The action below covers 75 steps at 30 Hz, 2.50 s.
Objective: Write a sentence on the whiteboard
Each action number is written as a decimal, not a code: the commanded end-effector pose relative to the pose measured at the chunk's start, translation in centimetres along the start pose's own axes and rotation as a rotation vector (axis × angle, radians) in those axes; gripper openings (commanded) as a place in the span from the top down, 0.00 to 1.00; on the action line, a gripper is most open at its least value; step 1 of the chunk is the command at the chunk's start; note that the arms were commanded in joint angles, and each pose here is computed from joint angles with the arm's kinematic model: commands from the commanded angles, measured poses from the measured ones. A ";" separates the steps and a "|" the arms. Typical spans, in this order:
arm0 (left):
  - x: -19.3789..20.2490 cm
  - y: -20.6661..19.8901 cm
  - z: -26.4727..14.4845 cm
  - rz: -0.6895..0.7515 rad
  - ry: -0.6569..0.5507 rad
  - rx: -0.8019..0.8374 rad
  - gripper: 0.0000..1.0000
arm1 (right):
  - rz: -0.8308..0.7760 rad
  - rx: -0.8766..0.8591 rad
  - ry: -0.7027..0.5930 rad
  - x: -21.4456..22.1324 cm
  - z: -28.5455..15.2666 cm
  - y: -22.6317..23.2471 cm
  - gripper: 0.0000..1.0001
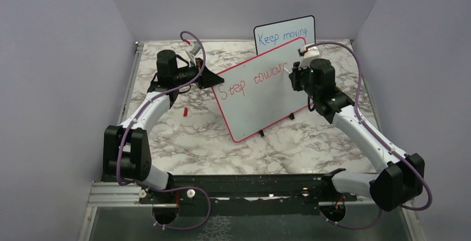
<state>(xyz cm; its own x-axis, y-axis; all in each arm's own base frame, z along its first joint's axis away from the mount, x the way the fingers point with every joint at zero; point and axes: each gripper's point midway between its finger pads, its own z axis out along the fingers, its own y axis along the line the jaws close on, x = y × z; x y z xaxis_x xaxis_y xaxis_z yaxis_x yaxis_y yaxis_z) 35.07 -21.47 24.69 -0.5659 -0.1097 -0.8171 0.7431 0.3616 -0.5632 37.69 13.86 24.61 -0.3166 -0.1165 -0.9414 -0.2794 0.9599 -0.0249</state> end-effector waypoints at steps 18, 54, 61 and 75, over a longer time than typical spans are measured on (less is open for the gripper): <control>3.0 0.6 0.3 -0.052 0.084 0.014 1.00 | 0.001 0.073 0.006 0.2 0.7 -1.4 0.99; 2.9 0.6 0.3 -0.050 0.082 0.014 1.00 | 0.013 0.054 -0.127 -5.1 1.1 -1.1 1.00; 2.9 0.6 0.2 -0.048 0.082 0.014 1.00 | 0.013 0.050 -0.088 -3.4 1.2 -1.0 1.00; 2.9 0.7 0.3 -0.051 0.082 0.012 1.00 | 0.020 0.043 -0.007 0.0 0.2 -0.9 0.99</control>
<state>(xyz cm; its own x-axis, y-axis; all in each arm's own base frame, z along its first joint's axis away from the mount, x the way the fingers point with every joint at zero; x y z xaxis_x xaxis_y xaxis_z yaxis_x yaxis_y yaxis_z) 34.99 -21.48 24.71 -0.5653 -0.1046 -0.8183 0.7461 0.3582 -0.5612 38.97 13.13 25.67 -0.2812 -0.0977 -0.9547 -0.2234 0.9741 -0.0339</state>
